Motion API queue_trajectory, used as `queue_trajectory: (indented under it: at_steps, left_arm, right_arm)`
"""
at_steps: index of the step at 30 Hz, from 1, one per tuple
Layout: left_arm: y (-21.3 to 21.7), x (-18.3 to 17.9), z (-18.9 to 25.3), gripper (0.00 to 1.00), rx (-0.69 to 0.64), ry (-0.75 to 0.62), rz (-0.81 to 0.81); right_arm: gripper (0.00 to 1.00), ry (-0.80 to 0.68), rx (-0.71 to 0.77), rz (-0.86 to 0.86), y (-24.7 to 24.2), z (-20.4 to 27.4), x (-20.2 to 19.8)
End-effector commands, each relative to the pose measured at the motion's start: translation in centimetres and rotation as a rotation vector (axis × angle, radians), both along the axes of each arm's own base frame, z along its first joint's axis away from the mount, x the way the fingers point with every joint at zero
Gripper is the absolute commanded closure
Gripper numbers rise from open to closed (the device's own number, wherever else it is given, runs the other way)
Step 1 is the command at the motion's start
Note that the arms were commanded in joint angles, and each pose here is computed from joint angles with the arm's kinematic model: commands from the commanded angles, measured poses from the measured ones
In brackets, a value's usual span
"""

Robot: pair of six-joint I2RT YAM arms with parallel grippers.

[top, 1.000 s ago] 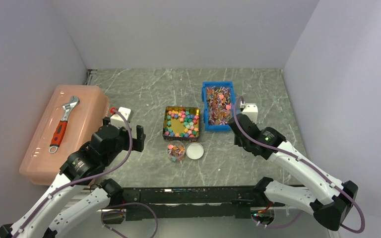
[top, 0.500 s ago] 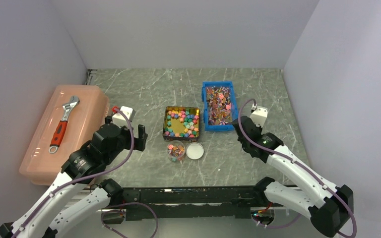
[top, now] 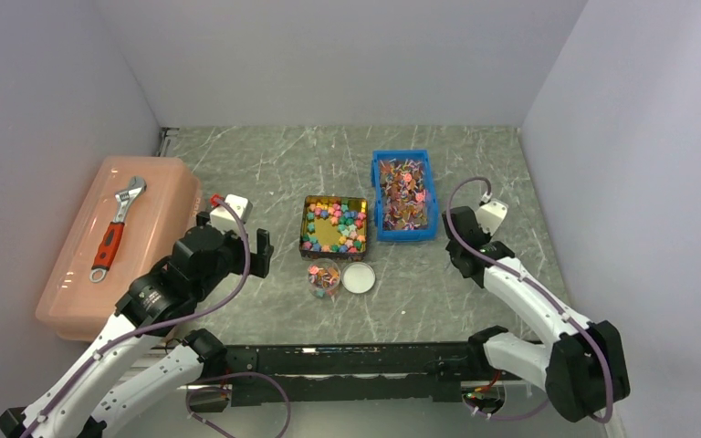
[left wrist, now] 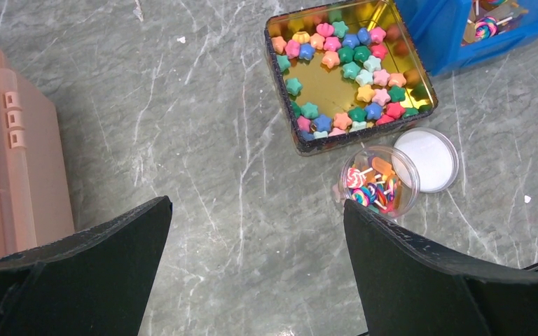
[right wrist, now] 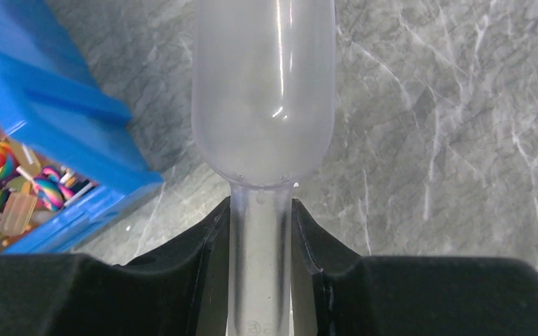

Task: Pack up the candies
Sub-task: Place the spatula at the center of the board.

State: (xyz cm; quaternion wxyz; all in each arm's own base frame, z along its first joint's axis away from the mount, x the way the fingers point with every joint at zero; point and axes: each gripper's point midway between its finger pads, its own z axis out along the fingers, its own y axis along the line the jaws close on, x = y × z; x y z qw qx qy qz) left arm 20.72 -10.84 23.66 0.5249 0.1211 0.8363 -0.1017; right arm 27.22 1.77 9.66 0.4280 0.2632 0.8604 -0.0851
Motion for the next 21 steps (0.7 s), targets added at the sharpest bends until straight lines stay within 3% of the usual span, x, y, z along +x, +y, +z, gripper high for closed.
queue_trajectory:
  at_steps: [1,21]
  left_arm:
    - [-0.6,0.4,0.5,0.01,-0.021,-0.026,-0.022]
    - [-0.8,0.9,0.1,0.01,-0.001,-0.005,-0.019]
  right_arm:
    - [1.0,-0.076,0.095,-0.041,0.1,0.0,2.5]
    - [1.0,0.037,0.121,-0.14,-2.7,-4.5,5.1]
